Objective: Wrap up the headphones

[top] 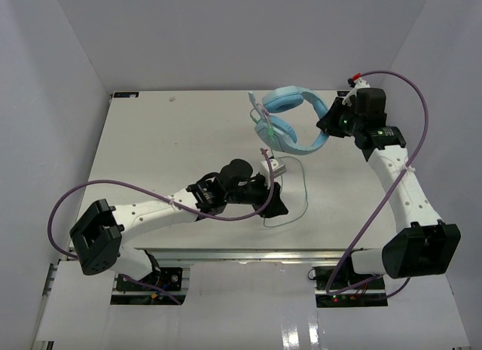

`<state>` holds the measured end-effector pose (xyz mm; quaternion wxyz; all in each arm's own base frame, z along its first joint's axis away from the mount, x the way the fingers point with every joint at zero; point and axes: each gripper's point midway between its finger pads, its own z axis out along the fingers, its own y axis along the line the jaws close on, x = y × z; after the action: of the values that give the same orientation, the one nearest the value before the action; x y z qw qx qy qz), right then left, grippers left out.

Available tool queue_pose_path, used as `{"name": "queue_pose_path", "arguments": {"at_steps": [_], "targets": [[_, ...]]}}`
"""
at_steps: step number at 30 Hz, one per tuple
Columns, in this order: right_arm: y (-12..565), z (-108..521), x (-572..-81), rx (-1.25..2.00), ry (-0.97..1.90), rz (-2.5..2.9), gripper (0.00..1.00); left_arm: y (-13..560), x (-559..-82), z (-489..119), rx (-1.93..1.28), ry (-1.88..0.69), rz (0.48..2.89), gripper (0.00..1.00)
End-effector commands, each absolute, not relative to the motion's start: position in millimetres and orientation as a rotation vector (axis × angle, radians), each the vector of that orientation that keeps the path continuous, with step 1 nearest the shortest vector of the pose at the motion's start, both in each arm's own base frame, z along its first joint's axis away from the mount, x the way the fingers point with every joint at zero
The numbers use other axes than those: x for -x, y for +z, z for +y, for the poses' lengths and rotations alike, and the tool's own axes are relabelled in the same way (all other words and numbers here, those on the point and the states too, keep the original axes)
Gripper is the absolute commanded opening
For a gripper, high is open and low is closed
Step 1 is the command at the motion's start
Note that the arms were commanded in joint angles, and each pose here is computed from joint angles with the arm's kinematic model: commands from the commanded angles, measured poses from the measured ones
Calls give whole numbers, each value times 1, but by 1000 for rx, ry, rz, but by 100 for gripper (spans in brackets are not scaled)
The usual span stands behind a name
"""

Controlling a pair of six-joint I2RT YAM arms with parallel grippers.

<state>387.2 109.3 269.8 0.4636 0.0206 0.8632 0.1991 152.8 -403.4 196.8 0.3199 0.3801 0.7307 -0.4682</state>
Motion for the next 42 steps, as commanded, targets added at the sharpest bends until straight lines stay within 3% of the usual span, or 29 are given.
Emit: {"name": "queue_pose_path", "arguments": {"at_steps": [1,12,22,34,42], "targets": [[315,121,-376,-97,750,1985,8,207,-172,-410,-944,-1175,1804,44],[331,120,-362,-89,832,1951,8,168,-165,-393,-965,-1098,1722,59],[341,116,-358,-95,887,1933,8,133,-160,-367,-938,-1045,1726,60],[358,111,-351,-109,942,1897,8,156,-157,-393,-876,-1209,1557,59],[356,112,-353,-114,960,1907,8,163,-142,-374,-864,-1185,1427,62]]}}
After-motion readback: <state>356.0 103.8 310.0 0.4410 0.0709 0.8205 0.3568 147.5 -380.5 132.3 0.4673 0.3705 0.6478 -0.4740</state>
